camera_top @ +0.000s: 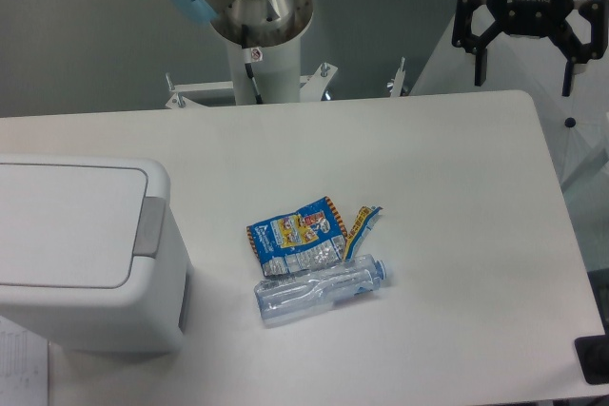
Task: Open the trash can
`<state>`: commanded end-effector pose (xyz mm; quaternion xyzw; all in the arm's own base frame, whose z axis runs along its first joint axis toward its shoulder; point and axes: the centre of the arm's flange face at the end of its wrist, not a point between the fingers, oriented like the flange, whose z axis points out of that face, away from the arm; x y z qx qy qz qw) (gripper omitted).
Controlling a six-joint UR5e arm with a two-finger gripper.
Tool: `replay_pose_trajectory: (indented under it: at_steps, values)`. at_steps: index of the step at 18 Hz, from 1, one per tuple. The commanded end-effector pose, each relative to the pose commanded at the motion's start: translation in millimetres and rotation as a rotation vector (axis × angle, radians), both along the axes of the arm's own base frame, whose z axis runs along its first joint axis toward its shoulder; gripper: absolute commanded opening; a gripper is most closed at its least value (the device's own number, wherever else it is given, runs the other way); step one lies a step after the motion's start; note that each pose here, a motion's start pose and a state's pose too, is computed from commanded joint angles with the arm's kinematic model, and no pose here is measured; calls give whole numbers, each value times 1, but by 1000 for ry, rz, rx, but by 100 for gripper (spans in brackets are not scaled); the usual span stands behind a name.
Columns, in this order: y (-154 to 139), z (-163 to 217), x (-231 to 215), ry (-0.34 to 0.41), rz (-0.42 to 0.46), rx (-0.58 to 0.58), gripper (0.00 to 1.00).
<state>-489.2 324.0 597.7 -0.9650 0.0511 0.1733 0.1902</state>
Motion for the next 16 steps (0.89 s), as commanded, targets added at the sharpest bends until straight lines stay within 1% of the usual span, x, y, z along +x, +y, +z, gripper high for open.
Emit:
replay_pose_trajectory:
  at_steps: [4, 5, 8, 10, 11, 13, 14, 16]
  values:
    - [5, -1, -8, -2, -1, 1, 100]
    - [9, -1, -8, -9, 14, 8, 100]
    - [18, -5, -6, -73, 125, 53, 100]
    - [43, -4, 6, -67, 141, 90, 100]
    - [49, -8, 8, -82, 174, 111, 100]
    - [63, -15, 19, -144, 256, 143, 100]
    - [73, -21, 30, -178, 284, 153, 100]
    - [92, -26, 47, -224, 328, 173, 100]
